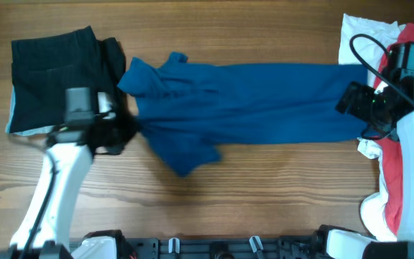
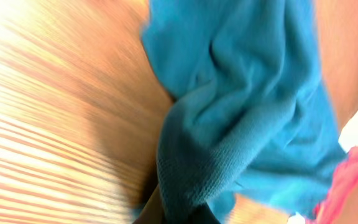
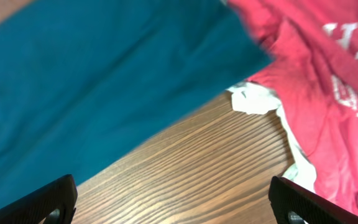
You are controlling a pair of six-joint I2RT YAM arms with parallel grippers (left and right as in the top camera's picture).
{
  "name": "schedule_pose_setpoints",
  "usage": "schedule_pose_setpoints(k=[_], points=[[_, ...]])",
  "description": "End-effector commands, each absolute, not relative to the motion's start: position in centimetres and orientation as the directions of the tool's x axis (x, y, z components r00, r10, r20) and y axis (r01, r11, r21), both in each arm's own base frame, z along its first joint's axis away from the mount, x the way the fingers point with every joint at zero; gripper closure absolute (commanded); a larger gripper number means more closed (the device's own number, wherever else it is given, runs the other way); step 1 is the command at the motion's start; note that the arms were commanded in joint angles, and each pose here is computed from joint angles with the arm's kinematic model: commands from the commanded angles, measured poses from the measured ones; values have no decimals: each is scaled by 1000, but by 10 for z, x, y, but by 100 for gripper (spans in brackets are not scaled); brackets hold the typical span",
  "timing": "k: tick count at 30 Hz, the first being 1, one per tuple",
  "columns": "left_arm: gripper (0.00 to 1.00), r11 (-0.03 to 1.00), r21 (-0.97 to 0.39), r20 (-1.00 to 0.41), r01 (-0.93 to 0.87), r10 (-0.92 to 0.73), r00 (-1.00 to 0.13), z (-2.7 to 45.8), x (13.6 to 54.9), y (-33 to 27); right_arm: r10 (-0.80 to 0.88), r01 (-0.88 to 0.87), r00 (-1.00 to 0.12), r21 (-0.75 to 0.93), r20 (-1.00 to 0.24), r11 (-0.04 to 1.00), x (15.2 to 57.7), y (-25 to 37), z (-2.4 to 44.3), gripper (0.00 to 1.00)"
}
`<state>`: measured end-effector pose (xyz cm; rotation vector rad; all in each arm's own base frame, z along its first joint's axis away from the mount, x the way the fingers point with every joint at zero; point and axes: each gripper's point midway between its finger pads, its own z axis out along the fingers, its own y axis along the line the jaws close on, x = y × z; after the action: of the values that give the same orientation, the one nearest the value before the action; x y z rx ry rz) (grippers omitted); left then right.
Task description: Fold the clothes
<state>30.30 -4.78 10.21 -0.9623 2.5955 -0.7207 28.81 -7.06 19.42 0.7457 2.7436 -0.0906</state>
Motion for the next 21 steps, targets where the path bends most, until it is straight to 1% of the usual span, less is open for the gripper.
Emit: schedule_pose_setpoints(k=[1,4,6,10,11,14,17,21], points=[[96,695,-516,-214,-501,-671,-710,113,305,-3,482,485,-848,43,-220,873,291,-62,174,0],[96,693,-507,-202,-512,-673,-711,109,303,0,483,480,-858,59,-174,875,293,-57,164,0],[96,718,-490,-199,-495,-645,-738,104,301,-2,471,469,-869,48,-149,882,295,-57,153,0],[96,726,-451,-181,-519,-644,-743,97,293,2,464,463,-875,44,-137,885,304,-59,124,0],[96,727,-441,-175,-527,-645,-743,96,290,3,461,457,-875,64,-149,887,314,-58,107,0],[96,725,-439,-170,-530,-646,-744,95,289,2,459,445,-872,116,-170,888,331,-54,82,0],[96,725,-438,-165,-532,-646,-745,95,288,2,457,427,-863,173,-214,887,354,-51,64,1],[96,724,-435,-159,-535,-646,-746,94,287,2,455,417,-852,191,-260,889,379,-54,43,1]])
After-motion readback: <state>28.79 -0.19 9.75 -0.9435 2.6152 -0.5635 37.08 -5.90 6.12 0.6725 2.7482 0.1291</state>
